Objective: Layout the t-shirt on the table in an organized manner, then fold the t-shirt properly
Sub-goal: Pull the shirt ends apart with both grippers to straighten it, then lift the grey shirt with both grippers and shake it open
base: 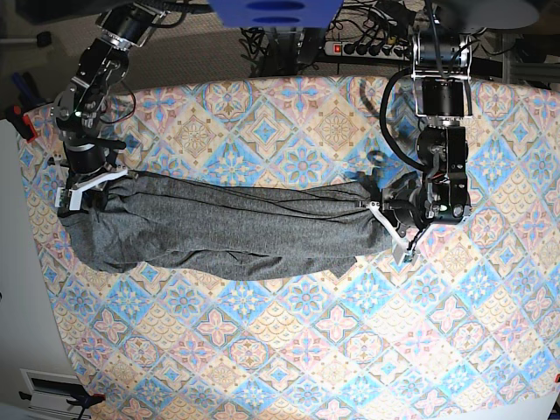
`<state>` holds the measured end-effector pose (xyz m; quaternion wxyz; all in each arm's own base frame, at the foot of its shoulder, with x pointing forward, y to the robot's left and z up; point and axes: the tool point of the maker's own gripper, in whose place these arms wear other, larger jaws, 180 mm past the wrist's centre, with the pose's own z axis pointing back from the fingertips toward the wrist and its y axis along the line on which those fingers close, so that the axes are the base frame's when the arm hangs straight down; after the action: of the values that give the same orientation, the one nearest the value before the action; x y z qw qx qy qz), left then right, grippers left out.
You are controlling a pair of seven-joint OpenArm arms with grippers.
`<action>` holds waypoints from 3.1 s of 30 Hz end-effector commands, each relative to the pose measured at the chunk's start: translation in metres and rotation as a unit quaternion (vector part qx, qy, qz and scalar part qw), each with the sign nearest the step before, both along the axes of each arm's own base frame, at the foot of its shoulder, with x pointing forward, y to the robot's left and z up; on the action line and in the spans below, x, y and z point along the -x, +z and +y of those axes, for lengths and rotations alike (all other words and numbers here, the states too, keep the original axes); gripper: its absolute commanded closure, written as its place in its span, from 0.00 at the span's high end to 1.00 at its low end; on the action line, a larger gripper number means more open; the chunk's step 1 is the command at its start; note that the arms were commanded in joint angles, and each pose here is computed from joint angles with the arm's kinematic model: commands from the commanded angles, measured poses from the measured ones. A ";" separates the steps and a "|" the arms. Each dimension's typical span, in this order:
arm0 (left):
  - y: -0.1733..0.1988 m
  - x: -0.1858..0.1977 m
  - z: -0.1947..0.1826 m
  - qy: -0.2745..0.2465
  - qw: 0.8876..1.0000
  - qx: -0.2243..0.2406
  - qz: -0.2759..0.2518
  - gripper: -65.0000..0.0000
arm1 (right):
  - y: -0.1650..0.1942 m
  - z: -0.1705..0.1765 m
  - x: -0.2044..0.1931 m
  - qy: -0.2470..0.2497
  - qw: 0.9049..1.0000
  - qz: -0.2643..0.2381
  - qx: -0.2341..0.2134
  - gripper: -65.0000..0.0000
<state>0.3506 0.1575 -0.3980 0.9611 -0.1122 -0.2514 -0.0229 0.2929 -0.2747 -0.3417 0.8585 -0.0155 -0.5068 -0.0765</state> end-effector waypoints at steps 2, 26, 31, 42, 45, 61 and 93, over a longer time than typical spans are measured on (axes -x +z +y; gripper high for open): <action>0.027 -0.016 -0.001 -0.004 0.999 0.000 -0.042 0.00 | 0.018 -0.004 -0.008 0.001 0.999 -0.030 0.010 0.00; 0.173 -0.060 0.049 0.047 0.977 0.046 -0.203 0.00 | 0.062 -0.025 -0.036 -0.029 0.995 -0.096 0.019 0.00; 0.194 -0.080 0.069 0.057 0.974 0.038 -0.215 0.00 | 0.096 -0.034 -0.058 -0.029 0.990 -0.137 0.032 0.00; 0.222 -0.122 0.073 0.052 0.974 0.038 -0.217 0.00 | 0.135 -0.041 -0.096 -0.030 0.981 -0.188 0.025 0.00; 0.232 -0.130 0.062 0.035 0.972 0.029 -0.231 0.00 | 0.112 -0.045 -0.102 -0.033 0.986 -0.163 0.004 0.00; 0.136 -0.150 0.114 0.108 0.978 -0.055 -0.169 0.00 | 0.021 -0.028 -0.146 0.013 0.997 -0.034 -0.063 0.00; 0.112 -0.100 0.098 0.069 0.974 -0.097 -0.195 0.26 | 0.060 0.068 -0.180 0.171 0.979 -0.105 0.021 0.52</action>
<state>0.4381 0.2513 -0.3079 0.9121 0.0022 -0.4099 -0.0012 0.4558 -0.2011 -0.3175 0.8295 0.0659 -0.5486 0.0818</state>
